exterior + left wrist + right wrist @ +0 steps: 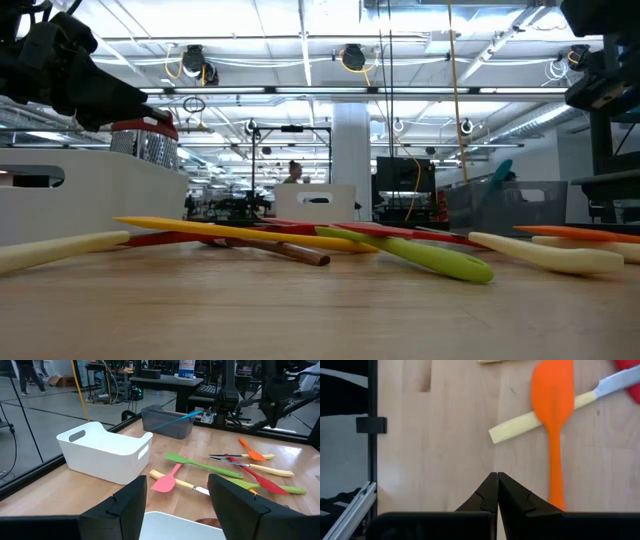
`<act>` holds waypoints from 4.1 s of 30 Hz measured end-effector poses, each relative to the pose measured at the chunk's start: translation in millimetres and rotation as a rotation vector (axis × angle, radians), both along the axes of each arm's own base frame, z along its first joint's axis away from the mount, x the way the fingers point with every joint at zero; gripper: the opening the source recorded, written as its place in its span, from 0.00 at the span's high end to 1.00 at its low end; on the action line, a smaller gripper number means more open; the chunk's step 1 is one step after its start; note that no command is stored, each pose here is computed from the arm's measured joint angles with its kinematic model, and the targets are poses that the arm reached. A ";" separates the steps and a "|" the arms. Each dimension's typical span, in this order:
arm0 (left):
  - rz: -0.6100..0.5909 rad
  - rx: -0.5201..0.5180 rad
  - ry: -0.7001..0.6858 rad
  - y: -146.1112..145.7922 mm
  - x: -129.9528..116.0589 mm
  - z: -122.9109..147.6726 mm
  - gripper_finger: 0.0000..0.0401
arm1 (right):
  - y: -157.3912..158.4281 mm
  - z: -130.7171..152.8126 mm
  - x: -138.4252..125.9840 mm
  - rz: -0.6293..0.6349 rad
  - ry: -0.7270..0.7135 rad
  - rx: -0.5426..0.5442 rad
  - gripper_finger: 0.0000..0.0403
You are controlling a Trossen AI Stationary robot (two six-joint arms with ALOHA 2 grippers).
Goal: Pick & Place Kitchen Items
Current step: Put the orange spatula into the black bin
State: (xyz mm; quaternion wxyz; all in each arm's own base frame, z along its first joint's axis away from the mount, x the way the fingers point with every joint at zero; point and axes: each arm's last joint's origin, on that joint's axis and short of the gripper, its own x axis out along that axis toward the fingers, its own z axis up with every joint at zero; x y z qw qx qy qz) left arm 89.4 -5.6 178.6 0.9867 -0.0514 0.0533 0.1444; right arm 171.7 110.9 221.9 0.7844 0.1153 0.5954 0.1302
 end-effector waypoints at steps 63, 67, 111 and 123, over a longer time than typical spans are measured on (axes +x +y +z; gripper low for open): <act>0.001 0.002 0.045 0.1 -0.7 -4.5 0.46 | -39.2 -112.2 -46.2 -0.121 0.131 -0.188 0.66; 0.001 0.002 0.046 0.1 -0.7 -4.6 0.46 | -39.7 -112.8 -46.6 -0.123 0.130 -0.196 0.74; 0.001 0.003 0.045 0.2 -0.7 -4.5 0.46 | -15.5 -46.8 -3.9 -0.106 -0.044 -0.095 0.93; 0.001 0.003 0.045 0.2 -0.7 -4.5 0.46 | -10.4 22.0 12.7 -0.178 -0.244 0.011 1.00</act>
